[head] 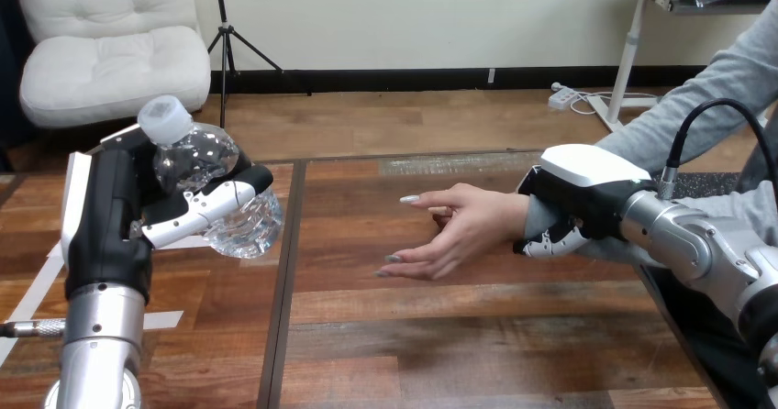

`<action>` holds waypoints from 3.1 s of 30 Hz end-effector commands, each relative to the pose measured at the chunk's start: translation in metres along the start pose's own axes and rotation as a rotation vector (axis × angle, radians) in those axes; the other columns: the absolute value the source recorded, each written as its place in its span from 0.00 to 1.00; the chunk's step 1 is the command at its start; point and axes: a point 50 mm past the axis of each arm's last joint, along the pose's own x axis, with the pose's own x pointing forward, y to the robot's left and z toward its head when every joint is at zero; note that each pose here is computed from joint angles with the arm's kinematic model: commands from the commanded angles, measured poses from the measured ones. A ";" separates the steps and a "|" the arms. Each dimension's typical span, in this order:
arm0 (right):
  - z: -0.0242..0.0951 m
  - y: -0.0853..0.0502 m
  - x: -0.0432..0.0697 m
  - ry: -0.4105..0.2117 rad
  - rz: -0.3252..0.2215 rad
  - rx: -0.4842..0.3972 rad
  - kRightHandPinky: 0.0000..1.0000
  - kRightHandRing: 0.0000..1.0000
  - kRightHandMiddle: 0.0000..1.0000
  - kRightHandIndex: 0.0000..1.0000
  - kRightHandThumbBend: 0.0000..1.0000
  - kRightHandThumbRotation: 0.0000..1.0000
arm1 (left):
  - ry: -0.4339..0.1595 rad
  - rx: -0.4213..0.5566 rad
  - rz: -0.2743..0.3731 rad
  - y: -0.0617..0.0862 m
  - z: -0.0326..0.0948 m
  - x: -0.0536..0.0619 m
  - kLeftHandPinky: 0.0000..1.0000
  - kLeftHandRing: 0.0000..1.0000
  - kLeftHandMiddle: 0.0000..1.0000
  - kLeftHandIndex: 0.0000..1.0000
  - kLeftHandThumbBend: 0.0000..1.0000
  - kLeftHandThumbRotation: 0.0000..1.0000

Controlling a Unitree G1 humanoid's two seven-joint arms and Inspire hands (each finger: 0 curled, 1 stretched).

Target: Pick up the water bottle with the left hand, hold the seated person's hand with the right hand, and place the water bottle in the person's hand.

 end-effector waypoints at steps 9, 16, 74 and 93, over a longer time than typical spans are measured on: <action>0.035 -0.046 0.017 -0.113 -0.129 -0.028 0.34 0.40 0.47 0.53 0.45 0.14 | -0.154 -0.001 -0.008 -0.006 0.033 0.008 0.27 0.33 0.39 0.40 0.72 0.00; 0.038 -0.048 0.019 -0.105 -0.119 -0.024 0.33 0.39 0.46 0.50 0.45 0.18 | -0.160 -0.015 -0.026 -0.009 0.032 0.008 0.26 0.33 0.39 0.40 0.72 0.00; 0.055 -0.062 0.028 -0.127 -0.145 -0.054 0.29 0.34 0.41 0.43 0.46 0.10 | -0.141 -0.051 -0.084 -0.025 0.030 0.016 0.26 0.32 0.37 0.38 0.73 0.00; 0.061 -0.066 0.030 -0.135 -0.148 -0.045 0.27 0.33 0.40 0.41 0.46 0.11 | -0.170 -0.051 -0.112 -0.032 0.028 0.025 0.26 0.32 0.37 0.38 0.72 0.00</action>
